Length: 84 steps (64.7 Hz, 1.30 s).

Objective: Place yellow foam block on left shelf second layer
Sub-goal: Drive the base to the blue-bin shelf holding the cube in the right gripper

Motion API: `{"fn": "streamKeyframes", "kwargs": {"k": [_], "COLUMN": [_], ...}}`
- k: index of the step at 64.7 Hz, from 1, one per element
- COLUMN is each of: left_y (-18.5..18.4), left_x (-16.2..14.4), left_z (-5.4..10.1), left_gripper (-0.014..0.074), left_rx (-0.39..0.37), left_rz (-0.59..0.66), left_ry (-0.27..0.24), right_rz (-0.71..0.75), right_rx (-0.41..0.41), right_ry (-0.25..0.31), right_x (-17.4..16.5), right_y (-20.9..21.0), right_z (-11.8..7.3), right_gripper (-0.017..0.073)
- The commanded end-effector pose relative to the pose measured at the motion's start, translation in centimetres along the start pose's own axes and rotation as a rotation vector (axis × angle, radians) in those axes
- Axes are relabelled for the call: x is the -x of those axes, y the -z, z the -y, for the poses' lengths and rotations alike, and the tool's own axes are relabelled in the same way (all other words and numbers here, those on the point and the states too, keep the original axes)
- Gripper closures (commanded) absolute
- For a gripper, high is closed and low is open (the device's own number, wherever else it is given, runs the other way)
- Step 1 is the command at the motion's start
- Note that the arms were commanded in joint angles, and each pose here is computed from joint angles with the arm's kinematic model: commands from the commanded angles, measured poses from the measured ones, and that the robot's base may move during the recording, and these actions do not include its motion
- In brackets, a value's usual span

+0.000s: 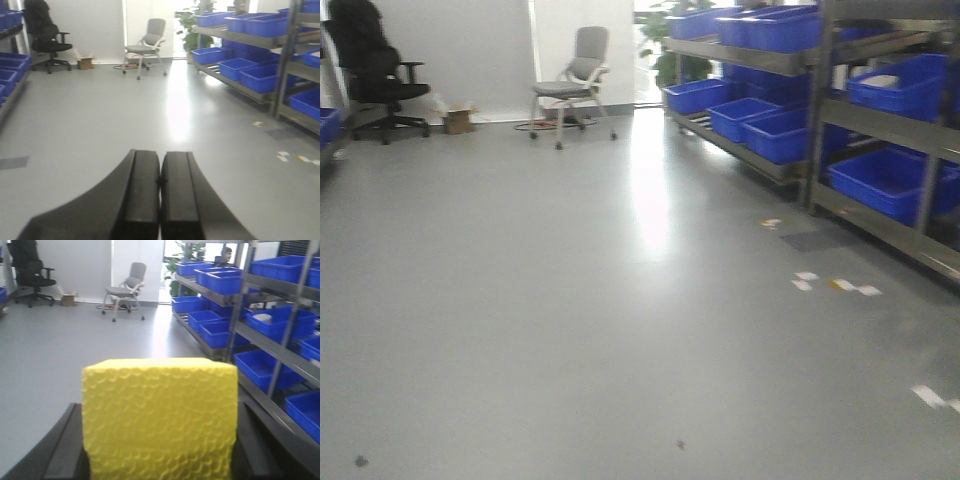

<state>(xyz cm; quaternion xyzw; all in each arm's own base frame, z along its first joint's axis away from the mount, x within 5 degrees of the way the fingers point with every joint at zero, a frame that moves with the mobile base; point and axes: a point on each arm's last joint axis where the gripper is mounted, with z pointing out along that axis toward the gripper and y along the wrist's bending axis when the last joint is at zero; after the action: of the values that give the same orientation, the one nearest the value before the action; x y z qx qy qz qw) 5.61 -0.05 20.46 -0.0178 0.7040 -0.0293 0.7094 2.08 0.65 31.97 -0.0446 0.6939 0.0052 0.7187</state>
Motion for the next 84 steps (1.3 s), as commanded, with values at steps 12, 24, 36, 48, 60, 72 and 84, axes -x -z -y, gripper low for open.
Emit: {"fn": "streamKeyframes", "kwargs": {"k": [12,24,36,48,60,72,84], "left_y": [-0.15,-0.15,-0.15,-0.15,-0.15,-0.15,-0.15], "left_x": [-0.14,-0.14,-0.14,-0.14,-0.14,-0.14,-0.14], "left_z": [0.11,0.11,0.11,0.11,0.11,0.11,0.11], "left_gripper": [0.0457,0.0457,0.0457,0.0457,0.0457,0.0457,0.0457], "left_rx": [-0.018,-0.018,-0.018,-0.018,-0.018,-0.018,-0.018], "left_rz": [0.052,0.052,0.052,0.052,0.052,0.052,0.052], "left_ry": [0.006,0.006,0.006,0.006,0.006,0.006,0.006], "right_rz": [0.106,0.106,0.106,0.106,0.106,0.106,0.106], "right_rx": [-0.021,-0.021,-0.021,-0.021,-0.021,-0.021,-0.021], "right_ry": [0.007,0.007,0.007,0.007,0.007,0.007,0.007], "right_x": [1.7,1.7,1.7,1.7,1.7,1.7,1.7], "right_y": [0.15,0.15,0.15,0.15,0.15,0.15,0.15], "right_z": [0.19,0.19,0.19,0.19,0.19,0.19,0.19], "right_gripper": [0.0271,0.0271,0.0271,0.0271,0.0271,0.0271,0.0271]}}
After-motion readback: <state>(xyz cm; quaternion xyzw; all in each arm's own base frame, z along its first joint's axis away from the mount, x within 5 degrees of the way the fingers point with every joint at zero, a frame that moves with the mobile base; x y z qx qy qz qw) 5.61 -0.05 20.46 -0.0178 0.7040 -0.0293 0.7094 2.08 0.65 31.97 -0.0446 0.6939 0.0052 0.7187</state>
